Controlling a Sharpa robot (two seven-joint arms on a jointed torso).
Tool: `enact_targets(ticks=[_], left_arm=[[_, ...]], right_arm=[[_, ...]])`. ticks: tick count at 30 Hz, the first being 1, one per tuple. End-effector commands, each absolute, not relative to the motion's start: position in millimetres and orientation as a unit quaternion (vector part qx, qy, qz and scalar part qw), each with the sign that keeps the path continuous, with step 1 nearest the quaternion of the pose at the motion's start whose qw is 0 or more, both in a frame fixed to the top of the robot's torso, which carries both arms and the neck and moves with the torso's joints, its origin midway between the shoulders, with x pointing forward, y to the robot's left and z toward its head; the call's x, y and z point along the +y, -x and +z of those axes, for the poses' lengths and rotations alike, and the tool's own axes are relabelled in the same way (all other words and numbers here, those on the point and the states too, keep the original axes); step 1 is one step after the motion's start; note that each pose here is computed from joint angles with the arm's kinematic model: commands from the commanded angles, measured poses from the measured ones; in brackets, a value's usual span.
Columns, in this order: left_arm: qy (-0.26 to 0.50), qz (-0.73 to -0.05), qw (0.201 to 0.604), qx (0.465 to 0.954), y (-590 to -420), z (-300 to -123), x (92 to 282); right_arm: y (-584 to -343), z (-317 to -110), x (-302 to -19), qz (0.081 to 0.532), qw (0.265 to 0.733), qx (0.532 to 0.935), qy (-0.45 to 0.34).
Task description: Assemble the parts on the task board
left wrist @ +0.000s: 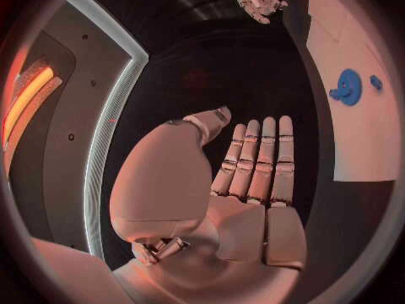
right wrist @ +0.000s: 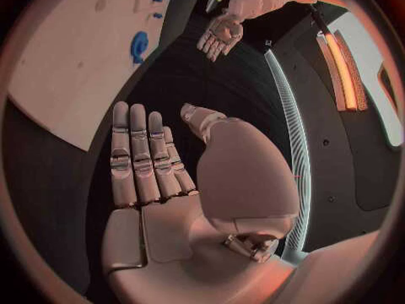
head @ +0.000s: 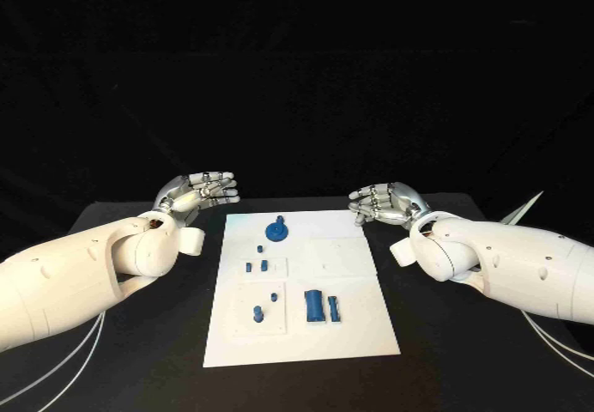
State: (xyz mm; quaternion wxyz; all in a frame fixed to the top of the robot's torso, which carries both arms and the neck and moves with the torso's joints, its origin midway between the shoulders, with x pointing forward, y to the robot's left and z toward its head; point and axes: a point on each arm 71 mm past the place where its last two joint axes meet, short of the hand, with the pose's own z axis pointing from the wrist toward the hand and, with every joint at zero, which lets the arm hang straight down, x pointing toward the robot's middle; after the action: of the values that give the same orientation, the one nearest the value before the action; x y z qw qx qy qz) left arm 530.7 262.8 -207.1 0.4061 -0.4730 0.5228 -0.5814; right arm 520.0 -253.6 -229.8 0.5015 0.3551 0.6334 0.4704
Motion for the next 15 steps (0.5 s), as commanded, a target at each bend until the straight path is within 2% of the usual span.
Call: enact_targets(ticks=[1, 6, 15], left_arm=[[0.481, -0.580, 0.420, 0.506, -537.2, -209.1, 264.9], [0.487, -0.575, 0.431, 0.496, -545.3, -215.3, 264.6], [0.489, -0.565, 0.437, 0.501, -535.2, -217.7, 254.3]], right_arm=[[-532.9, -229.6, -263.5, 0.476, 0.508, 0.616, -0.369], [-547.6, -228.9, -271.1, 0.479, 0.517, 0.597, -0.383], [-535.1, -230.9, -258.1, 0.484, 0.516, 0.583, -0.399]])
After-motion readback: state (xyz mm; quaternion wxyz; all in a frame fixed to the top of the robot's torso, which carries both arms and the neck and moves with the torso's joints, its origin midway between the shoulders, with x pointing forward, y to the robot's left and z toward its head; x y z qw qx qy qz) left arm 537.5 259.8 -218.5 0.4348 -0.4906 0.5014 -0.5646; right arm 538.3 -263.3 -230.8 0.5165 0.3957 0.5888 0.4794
